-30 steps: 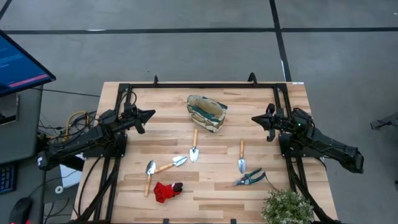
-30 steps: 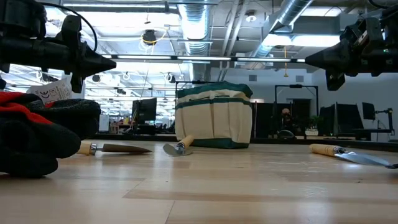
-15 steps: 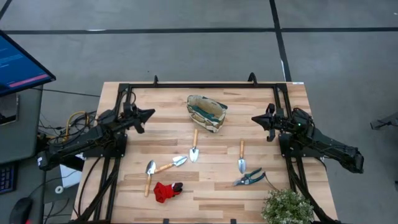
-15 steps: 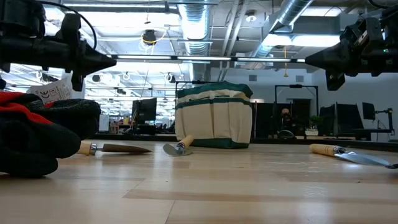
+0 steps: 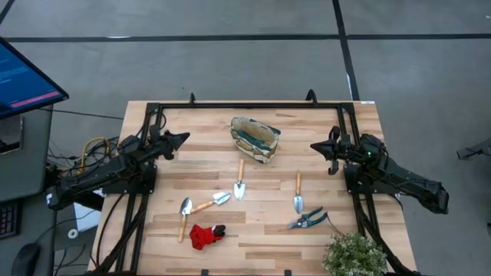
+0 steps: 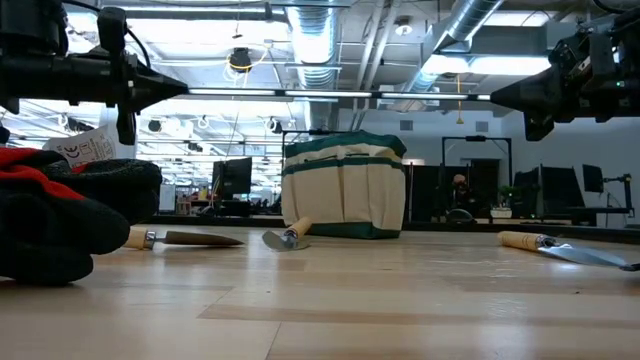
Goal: Pick & Place Garden tools in Gardening bag
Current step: Put the red gloves into the gardening bag
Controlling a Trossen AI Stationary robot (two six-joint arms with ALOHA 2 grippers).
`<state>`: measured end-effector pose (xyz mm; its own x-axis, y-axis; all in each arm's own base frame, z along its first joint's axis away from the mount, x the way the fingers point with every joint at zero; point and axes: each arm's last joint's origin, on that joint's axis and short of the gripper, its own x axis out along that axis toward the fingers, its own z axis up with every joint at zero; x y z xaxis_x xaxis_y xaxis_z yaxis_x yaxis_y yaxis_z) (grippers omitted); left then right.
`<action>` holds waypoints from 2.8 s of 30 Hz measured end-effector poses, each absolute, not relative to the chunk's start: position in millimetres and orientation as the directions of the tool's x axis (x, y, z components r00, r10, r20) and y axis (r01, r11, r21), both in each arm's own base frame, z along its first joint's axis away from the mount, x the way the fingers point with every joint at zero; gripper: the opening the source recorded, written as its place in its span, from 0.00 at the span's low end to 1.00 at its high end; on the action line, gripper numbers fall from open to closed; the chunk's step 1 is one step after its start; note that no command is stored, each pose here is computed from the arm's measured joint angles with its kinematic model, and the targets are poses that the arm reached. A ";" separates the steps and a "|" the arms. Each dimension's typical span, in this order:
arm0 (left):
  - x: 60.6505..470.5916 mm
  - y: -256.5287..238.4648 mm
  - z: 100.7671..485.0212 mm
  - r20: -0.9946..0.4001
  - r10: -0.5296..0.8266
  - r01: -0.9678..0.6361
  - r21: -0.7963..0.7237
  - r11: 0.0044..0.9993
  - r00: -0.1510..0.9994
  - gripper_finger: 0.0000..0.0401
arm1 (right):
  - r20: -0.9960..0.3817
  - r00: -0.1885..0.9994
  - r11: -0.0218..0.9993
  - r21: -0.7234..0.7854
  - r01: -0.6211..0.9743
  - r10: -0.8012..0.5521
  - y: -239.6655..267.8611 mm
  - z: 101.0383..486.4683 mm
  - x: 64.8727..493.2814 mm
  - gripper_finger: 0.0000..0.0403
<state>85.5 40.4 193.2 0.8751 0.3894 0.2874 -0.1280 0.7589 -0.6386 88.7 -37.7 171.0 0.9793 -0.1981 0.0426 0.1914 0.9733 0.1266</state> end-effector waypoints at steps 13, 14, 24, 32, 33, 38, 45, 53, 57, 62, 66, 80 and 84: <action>75.5 28.7 229.0 0.508 0.143 0.189 -0.546 0.816 0.850 0.20 | 0.044 0.974 0.687 0.716 0.124 -0.222 -38.2 171.1 88.6 0.00; 73.8 27.5 237.0 0.521 0.128 0.208 -0.538 0.817 0.844 0.22 | 0.044 0.974 0.673 0.730 0.120 -0.222 -38.2 171.1 88.6 0.00; 113.4 36.7 315.7 0.285 -0.124 0.297 -0.721 0.626 0.951 0.33 | 0.046 0.974 0.513 0.855 0.077 -0.222 -38.2 171.3 88.6 0.00; 198.8 18.5 320.5 -0.062 -0.662 0.151 -0.954 0.260 0.747 0.28 | 0.045 0.974 0.440 0.896 0.058 -0.221 -38.2 171.2 88.6 0.00; 206.6 12.8 321.5 -0.066 -0.694 0.149 -0.958 0.245 0.717 0.27 | 0.045 0.974 0.442 0.895 0.059 -0.221 -38.2 171.2 88.6 0.00; 233.3 -22.7 314.2 -0.108 -0.817 0.076 -0.980 0.182 0.566 0.21 | 0.043 0.974 0.481 0.874 0.070 -0.221 -38.2 171.0 88.6 0.00; 234.2 -60.9 366.1 -0.026 -0.792 0.190 -0.966 0.178 0.610 0.08 | 0.043 0.975 0.554 0.828 0.089 -0.220 -38.2 171.0 88.6 0.00; 223.9 -61.9 395.3 -0.121 -0.578 0.067 -0.954 0.294 0.807 0.01 | 0.043 0.975 0.557 0.826 0.089 -0.219 -38.2 171.0 88.6 0.00; 210.6 -70.4 359.4 -0.483 -0.498 -0.293 -0.862 0.413 0.720 0.01 | 0.042 0.975 0.557 0.826 0.089 -0.219 -38.2 170.9 88.6 0.00; 193.8 -83.3 324.7 -0.795 -0.309 -0.545 -0.590 0.596 0.522 0.01 | 0.042 0.975 0.556 0.826 0.089 -0.219 -38.2 170.9 88.6 0.00; 188.3 -99.6 313.2 -0.859 -0.172 -0.553 -0.451 0.700 0.482 0.00 | 0.042 0.975 0.556 0.826 0.088 -0.216 -38.1 170.9 88.7 0.00; 203.6 -154.4 273.0 -0.925 -0.241 -0.359 -0.340 0.869 0.292 0.07 | 0.042 0.979 0.557 0.827 0.079 -0.201 -37.7 171.0 88.8 0.03; 210.6 -158.3 276.9 -0.875 -0.399 -0.331 -0.475 0.815 0.273 0.18 | 0.042 0.978 0.558 0.826 0.080 -0.202 -37.7 171.0 88.7 0.13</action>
